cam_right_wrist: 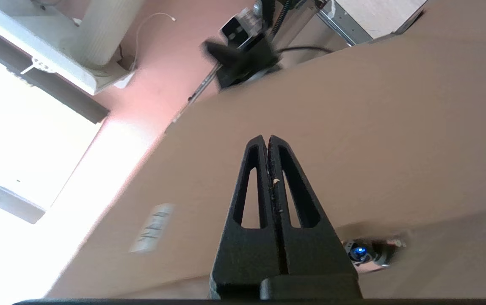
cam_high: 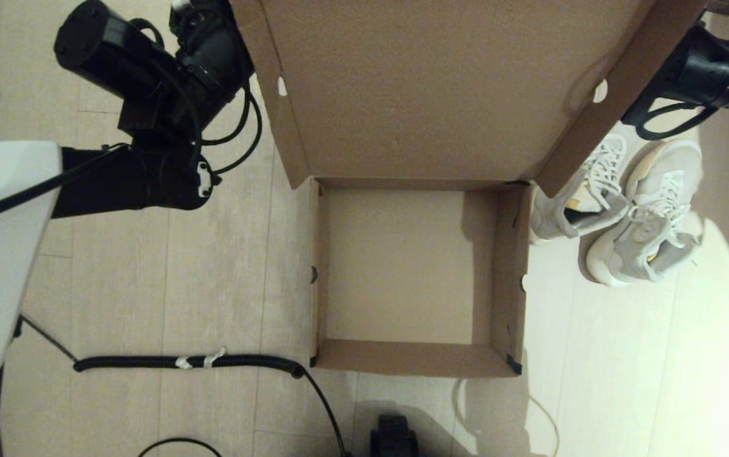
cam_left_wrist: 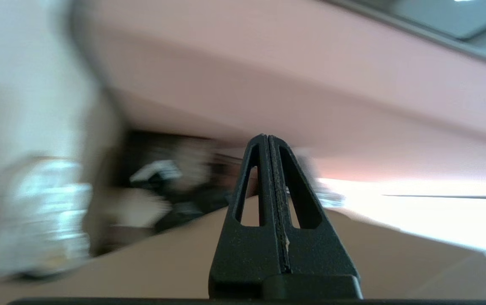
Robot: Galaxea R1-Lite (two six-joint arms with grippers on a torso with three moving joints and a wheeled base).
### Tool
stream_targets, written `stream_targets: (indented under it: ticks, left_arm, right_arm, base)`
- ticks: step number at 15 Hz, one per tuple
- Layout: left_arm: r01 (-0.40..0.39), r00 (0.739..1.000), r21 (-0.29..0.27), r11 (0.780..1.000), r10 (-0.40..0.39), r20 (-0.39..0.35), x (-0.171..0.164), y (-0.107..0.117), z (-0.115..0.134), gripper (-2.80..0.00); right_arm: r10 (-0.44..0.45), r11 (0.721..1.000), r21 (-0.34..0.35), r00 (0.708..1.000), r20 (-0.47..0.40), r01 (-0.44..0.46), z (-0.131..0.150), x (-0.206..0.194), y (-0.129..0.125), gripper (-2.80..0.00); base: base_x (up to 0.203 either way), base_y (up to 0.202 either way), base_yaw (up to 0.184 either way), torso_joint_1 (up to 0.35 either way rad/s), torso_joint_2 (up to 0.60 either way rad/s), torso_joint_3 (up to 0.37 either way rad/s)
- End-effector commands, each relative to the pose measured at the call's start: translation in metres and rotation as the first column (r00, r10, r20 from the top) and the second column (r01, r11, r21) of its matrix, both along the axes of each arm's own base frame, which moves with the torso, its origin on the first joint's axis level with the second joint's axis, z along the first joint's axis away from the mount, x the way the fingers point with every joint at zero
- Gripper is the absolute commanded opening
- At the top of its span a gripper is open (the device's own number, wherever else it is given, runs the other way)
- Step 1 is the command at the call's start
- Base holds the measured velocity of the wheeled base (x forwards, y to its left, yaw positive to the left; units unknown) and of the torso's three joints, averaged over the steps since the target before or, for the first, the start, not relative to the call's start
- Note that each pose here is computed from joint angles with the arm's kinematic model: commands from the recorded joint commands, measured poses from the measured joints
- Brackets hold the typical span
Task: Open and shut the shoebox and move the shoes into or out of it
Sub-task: Close the shoe box
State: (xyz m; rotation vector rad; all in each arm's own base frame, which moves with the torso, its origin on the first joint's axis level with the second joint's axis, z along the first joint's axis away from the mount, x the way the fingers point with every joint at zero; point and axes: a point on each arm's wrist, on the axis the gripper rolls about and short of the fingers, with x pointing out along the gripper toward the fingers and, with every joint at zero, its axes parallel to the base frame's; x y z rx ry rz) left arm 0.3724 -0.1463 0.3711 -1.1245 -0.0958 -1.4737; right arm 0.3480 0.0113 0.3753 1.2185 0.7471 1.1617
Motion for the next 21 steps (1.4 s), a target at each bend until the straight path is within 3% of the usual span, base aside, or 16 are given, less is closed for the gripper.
stream_targets:
  ticks: [1,3,6,12,17,19,21]
  left_arm:
    - [0.064,0.998,-0.040,0.997,-0.063,0.030,-0.024,0.001,0.021,-2.80]
    - [0.117,0.993,-0.070,0.991,-0.115,0.031,-0.038,0.002,0.031,-2.80]
    - [0.151,0.989,-0.065,0.986,-0.150,0.009,-0.056,-0.002,0.033,-2.80]
    - [0.277,0.958,-0.037,0.960,-0.279,-0.069,-0.099,-0.031,0.014,-2.80]
    - [0.336,0.936,-0.028,0.941,-0.337,-0.098,-0.136,-0.031,0.009,-2.80]
    - [0.361,0.926,-0.023,0.932,-0.362,-0.112,-0.147,-0.033,0.006,-2.80]
    - [0.385,0.916,-0.021,0.923,-0.385,-0.116,-0.156,-0.036,0.005,-2.80]
  right_arm:
    - [0.004,1.000,0.000,1.000,0.006,-0.004,0.007,-0.017,0.000,-2.80]
    - [-0.006,1.000,0.001,1.000,0.008,0.006,0.009,-0.027,-0.001,-2.80]
    - [-0.019,1.000,-0.001,1.000,0.025,0.019,0.016,-0.042,-0.006,-2.80]
    - [-0.015,1.000,-0.002,0.999,0.033,0.015,0.023,-0.075,-0.004,-2.80]
    - [-0.027,1.000,-0.002,0.999,0.029,0.027,0.020,-0.111,-0.004,-2.80]
    - [-0.057,0.998,-0.003,0.998,0.034,0.057,0.016,-0.125,-0.009,-2.80]
    - [-0.143,0.990,-0.006,0.988,0.058,0.143,0.008,-0.139,-0.024,-2.80]
  base:
    - [0.000,0.000,0.000,0.000,0.00,0.000]
    - [0.000,0.000,0.000,0.000,0.00,0.000]
    - [0.000,0.000,0.000,0.000,0.00,0.000]
    - [0.000,0.000,0.000,0.000,0.00,0.000]
    - [0.000,0.000,0.000,0.000,0.00,0.000]
    - [0.000,0.000,0.000,0.000,0.00,0.000]
    - [0.000,0.000,0.000,0.000,0.00,0.000]
